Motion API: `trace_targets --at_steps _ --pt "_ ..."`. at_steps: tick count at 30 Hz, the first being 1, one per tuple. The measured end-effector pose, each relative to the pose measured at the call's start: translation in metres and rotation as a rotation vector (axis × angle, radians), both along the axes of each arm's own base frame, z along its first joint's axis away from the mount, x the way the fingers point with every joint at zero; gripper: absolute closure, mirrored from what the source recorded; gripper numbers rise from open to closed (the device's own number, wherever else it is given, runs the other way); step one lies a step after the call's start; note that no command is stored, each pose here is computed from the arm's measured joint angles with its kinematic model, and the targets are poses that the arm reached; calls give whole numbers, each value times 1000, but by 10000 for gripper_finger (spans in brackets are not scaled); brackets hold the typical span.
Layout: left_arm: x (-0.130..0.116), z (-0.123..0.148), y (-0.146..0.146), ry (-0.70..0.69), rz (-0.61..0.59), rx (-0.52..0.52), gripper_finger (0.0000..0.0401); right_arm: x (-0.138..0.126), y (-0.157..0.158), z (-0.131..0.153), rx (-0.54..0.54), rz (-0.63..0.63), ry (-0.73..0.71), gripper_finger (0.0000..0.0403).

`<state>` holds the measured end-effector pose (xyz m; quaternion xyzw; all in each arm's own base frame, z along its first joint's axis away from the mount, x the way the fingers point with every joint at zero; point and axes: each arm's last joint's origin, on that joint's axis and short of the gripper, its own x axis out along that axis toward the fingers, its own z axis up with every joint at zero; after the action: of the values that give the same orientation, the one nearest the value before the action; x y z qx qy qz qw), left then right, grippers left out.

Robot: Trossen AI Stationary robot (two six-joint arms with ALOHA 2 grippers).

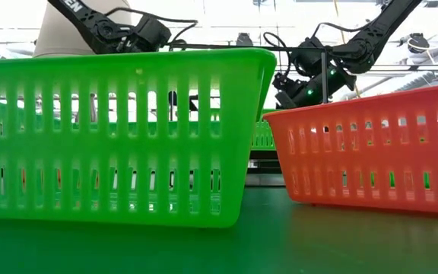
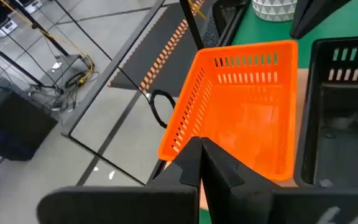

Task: Stack baskets on shelf by color
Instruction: Adjust the bins on the shelf

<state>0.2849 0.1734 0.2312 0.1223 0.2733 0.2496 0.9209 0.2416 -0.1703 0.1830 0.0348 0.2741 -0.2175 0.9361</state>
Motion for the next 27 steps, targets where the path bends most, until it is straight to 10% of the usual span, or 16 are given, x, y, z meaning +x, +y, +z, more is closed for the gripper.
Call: trace_targets --at_steps 27 --pt "6 -38 11 114 -29 -87 390 4 -4 -5 -27 -24 -8 403"
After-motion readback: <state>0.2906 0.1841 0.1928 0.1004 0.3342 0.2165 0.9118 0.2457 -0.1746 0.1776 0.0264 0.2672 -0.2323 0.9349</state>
